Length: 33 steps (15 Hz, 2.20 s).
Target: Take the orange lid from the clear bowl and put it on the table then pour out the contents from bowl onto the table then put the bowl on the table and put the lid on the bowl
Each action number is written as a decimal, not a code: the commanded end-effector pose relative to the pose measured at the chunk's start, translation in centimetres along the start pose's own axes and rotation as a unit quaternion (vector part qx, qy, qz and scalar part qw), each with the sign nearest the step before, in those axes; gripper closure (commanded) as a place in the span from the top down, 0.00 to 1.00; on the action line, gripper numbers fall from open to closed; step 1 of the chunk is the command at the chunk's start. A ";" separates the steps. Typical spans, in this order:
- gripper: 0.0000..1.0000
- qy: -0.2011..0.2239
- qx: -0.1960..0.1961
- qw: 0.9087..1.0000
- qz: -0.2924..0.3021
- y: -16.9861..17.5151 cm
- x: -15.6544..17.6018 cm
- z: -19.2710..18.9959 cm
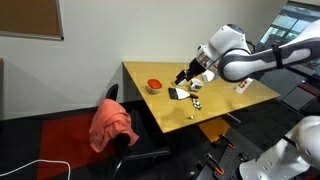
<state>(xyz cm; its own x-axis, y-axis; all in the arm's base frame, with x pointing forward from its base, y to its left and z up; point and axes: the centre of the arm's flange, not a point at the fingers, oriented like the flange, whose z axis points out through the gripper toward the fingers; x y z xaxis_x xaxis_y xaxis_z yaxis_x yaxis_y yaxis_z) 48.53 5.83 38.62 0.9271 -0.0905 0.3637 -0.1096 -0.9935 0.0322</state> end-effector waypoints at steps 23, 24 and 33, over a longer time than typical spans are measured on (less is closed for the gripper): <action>1.00 -0.046 0.015 0.998 0.030 7.1 14.8 14.8; 1.00 -0.048 0.016 0.998 0.031 7.3 14.9 15.5; 1.00 -0.039 0.031 0.998 0.039 6.9 16.7 18.1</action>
<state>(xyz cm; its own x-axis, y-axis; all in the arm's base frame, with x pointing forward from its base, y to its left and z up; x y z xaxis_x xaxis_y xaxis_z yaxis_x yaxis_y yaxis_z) 67.40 -3.61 28.99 0.9482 -0.1652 0.2713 -0.1634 -0.9861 -0.0293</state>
